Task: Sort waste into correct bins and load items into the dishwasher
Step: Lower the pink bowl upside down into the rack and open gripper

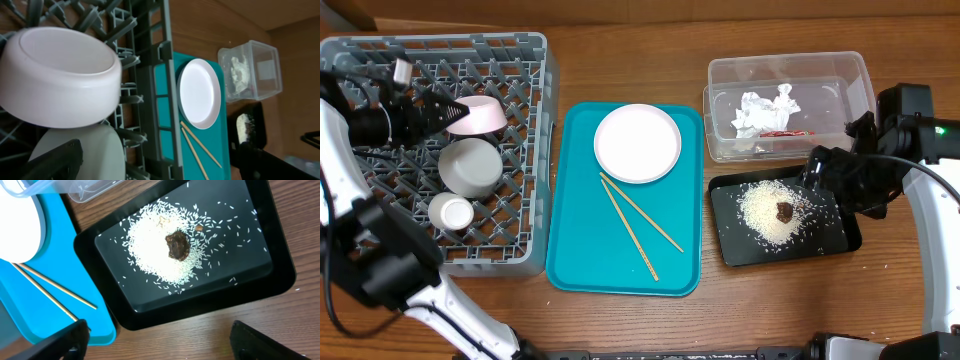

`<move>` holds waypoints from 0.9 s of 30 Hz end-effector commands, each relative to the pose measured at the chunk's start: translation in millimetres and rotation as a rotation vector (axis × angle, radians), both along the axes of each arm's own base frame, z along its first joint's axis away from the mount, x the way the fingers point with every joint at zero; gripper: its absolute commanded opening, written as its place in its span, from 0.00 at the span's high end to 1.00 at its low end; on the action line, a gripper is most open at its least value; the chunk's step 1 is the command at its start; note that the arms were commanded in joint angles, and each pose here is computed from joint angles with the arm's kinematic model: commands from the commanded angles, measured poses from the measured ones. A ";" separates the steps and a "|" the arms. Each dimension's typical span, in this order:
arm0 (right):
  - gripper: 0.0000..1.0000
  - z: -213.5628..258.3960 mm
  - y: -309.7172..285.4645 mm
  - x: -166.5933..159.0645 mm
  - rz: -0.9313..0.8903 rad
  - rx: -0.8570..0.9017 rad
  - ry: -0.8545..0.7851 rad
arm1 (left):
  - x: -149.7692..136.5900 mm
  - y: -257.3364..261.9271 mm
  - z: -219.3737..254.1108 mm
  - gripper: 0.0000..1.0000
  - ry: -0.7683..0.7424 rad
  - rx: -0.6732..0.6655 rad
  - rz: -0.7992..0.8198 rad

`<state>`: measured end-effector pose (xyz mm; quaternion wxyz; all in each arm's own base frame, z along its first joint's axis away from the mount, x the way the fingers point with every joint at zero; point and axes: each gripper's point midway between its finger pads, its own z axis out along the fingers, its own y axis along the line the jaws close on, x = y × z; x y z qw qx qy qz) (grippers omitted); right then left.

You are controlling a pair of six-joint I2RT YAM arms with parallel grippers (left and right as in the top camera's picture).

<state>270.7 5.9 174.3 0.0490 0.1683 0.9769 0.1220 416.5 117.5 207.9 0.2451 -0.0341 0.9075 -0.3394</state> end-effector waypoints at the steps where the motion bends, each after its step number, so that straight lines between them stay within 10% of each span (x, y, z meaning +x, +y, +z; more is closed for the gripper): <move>1: 0.06 5.7 -1.0 2.5 0.003 -0.006 -0.024 | -10.1 -21.4 42.9 0.00 -0.022 0.157 0.015; 10: 0.02 5.8 -1.2 3.4 0.003 -0.007 -0.028 | -43.6 -50.4 63.5 0.00 0.206 0.540 0.268; 27: 0.01 5.1 -0.6 -1.5 0.006 -0.005 -0.008 | -131.7 -108.4 41.3 0.00 0.518 0.566 0.349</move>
